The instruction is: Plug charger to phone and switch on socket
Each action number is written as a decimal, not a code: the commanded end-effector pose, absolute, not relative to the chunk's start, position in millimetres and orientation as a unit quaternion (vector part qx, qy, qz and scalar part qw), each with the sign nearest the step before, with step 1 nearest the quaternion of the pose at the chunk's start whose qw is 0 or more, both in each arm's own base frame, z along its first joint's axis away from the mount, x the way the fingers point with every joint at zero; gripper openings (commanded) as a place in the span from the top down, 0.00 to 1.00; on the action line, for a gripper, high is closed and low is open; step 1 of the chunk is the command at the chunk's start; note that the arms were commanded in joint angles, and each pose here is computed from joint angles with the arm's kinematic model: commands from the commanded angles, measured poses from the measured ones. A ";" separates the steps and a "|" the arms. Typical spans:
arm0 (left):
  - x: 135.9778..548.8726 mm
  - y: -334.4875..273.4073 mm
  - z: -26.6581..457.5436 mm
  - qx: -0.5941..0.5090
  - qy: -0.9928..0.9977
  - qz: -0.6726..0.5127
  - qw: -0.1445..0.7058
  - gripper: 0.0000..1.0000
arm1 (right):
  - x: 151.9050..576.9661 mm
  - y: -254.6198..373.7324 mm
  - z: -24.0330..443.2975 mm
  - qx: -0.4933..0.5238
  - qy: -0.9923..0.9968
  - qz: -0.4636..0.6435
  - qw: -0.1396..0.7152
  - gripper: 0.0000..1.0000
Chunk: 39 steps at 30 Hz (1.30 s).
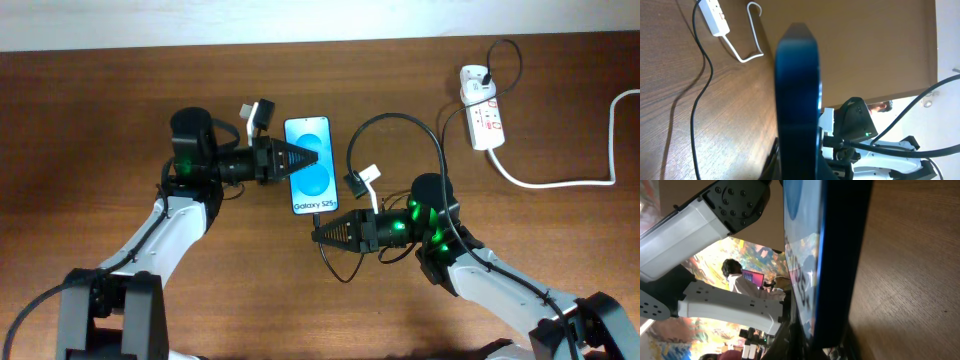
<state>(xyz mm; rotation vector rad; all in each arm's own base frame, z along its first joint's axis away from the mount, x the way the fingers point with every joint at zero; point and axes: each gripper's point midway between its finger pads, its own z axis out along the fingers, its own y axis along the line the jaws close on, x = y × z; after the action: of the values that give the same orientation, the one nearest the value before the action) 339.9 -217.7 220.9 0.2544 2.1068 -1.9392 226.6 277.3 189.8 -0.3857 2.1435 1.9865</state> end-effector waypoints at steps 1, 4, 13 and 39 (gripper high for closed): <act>284.4 -240.5 219.5 0.162 0.694 -0.701 0.031 1.00 | 302.2 260.4 231.2 -0.071 0.716 0.645 0.257 0.96; 284.4 -240.6 219.5 0.162 0.694 -0.701 0.031 1.00 | 303.7 258.5 231.2 -0.069 0.716 0.644 0.259 0.96; 284.1 -240.5 218.9 0.159 0.694 -0.701 0.028 1.00 | 308.5 257.9 235.5 -0.065 0.714 0.642 0.270 0.96; 271.9 -244.0 219.1 0.174 0.685 -0.707 0.003 1.00 | 323.7 259.1 248.4 -0.061 0.720 0.628 0.288 0.96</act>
<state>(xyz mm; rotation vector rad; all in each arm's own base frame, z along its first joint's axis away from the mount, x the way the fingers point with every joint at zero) 347.6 -219.0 220.7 0.2045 2.1215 -1.9084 235.5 276.5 193.0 -0.3671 2.1751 1.9744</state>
